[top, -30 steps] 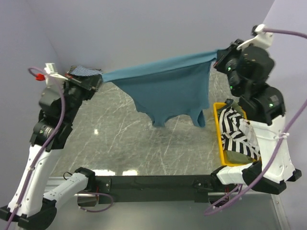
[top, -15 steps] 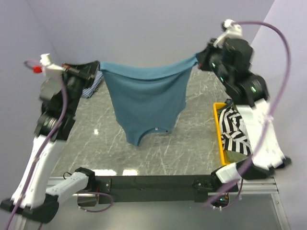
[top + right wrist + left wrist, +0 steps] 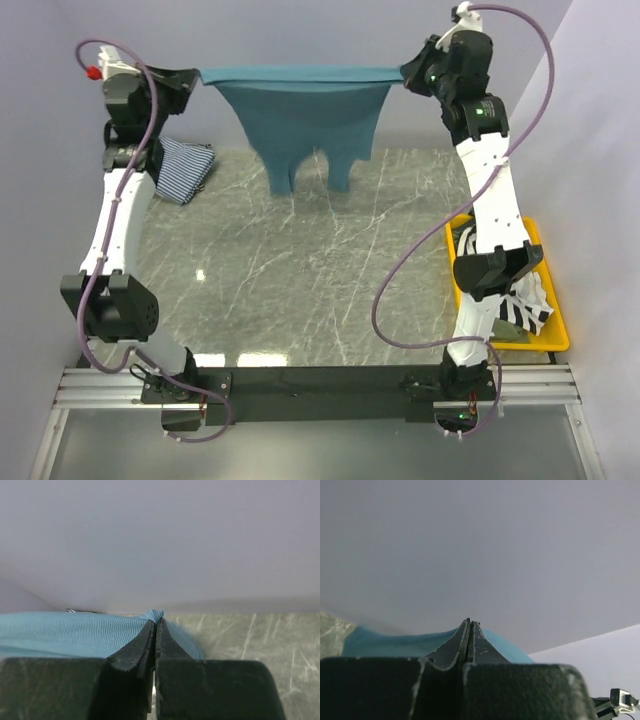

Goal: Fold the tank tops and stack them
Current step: Flatten the tank top out

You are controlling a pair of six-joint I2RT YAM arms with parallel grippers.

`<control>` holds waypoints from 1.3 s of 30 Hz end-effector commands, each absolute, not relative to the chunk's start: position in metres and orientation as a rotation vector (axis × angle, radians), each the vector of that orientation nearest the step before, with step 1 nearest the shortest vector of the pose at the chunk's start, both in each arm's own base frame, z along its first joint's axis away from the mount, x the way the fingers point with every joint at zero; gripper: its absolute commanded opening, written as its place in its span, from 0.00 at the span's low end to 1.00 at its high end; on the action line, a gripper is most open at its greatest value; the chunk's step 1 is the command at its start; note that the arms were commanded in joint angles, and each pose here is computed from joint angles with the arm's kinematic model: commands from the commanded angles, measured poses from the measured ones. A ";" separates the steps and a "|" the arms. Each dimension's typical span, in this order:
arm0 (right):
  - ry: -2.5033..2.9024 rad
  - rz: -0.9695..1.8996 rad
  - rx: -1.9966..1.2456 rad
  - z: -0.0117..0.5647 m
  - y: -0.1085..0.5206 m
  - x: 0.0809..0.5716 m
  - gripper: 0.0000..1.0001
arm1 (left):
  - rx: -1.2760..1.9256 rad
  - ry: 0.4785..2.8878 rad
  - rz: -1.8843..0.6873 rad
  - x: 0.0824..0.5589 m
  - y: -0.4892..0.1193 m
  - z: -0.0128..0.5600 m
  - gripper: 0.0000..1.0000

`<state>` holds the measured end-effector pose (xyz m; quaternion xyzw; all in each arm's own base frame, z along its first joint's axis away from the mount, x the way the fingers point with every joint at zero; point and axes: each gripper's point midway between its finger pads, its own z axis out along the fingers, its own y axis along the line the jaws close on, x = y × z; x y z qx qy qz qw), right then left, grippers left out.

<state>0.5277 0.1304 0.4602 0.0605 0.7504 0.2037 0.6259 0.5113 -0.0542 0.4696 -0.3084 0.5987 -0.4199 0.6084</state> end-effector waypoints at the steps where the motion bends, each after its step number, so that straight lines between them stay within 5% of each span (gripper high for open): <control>1: 1.478 0.535 0.105 0.549 0.127 0.486 0.00 | -0.546 1.178 -1.033 0.450 -0.046 0.552 0.01; 6: 1.647 0.534 0.142 0.488 0.125 0.466 0.00 | -0.665 1.304 -1.052 0.426 -0.049 0.475 0.01; 13: 2.191 0.508 0.259 0.216 0.126 0.398 0.00 | -0.932 1.595 -1.065 0.369 -0.072 0.284 0.01; 19: 2.492 0.403 0.318 0.066 0.122 0.313 0.00 | -1.091 1.855 -0.986 0.284 -0.088 0.139 0.01; 24: 2.572 0.325 0.348 0.030 0.113 0.278 0.01 | -1.152 1.987 -0.977 0.238 -0.099 0.087 0.01; 33: 2.582 0.282 0.350 0.029 0.113 0.255 0.16 | -1.184 2.109 -0.896 0.218 -0.098 0.068 0.01; 36: 2.558 0.273 0.336 0.041 0.113 0.250 0.25 | -1.187 2.153 -0.895 0.213 -0.101 0.062 0.06; 39: 2.533 0.270 0.323 0.053 0.112 0.243 0.33 | -1.166 2.168 -0.911 0.209 -0.104 0.065 0.25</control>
